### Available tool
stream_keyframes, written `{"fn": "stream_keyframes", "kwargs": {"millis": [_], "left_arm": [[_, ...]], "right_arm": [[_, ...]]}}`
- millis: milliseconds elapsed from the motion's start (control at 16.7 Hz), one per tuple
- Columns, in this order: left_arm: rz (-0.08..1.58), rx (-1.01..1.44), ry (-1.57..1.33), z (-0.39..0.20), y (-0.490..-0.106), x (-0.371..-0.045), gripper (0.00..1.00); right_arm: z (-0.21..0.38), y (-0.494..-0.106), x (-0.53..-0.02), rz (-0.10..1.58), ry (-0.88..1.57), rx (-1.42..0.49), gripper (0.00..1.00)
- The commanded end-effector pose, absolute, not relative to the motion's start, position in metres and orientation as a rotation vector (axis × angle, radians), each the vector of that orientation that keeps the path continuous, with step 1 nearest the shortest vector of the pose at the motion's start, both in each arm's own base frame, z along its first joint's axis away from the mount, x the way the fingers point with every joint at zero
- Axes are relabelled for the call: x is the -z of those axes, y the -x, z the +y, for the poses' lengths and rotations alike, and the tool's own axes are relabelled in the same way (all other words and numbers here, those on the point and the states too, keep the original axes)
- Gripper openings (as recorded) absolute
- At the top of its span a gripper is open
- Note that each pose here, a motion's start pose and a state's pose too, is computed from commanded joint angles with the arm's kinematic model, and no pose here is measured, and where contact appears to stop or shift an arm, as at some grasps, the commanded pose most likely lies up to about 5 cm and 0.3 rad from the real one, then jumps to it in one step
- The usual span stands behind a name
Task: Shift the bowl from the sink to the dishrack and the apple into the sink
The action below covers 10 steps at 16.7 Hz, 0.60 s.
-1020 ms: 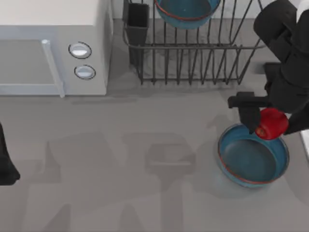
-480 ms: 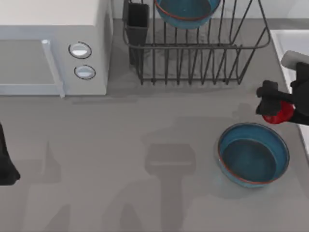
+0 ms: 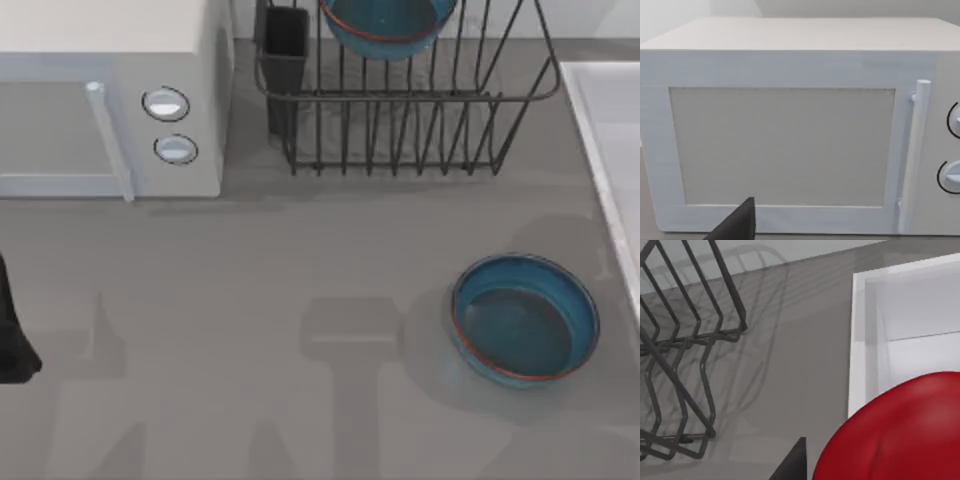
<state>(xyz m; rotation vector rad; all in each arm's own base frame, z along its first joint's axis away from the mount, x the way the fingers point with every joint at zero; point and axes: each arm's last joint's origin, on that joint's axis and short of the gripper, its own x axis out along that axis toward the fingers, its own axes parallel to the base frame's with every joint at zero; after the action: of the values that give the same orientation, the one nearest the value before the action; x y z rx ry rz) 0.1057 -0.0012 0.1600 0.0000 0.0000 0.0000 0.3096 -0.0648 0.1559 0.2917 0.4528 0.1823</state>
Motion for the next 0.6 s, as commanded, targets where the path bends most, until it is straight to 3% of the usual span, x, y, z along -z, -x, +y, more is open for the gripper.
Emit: {"fn": "stream_keyframes", "kwargs": {"millis": [300, 600], "left_arm": [[0.000, 0.000, 0.000, -0.001, -0.106, -0.160, 1.00], [0.000, 0.000, 0.000, -0.001, -0.106, -0.160, 1.00]], "right_arm": [[-0.119, -0.281, -0.190, 0.110, -0.095, -0.054, 0.00], [-0.136, -0.267, -0.209, 0.000, 0.000, 0.010, 0.00]]}}
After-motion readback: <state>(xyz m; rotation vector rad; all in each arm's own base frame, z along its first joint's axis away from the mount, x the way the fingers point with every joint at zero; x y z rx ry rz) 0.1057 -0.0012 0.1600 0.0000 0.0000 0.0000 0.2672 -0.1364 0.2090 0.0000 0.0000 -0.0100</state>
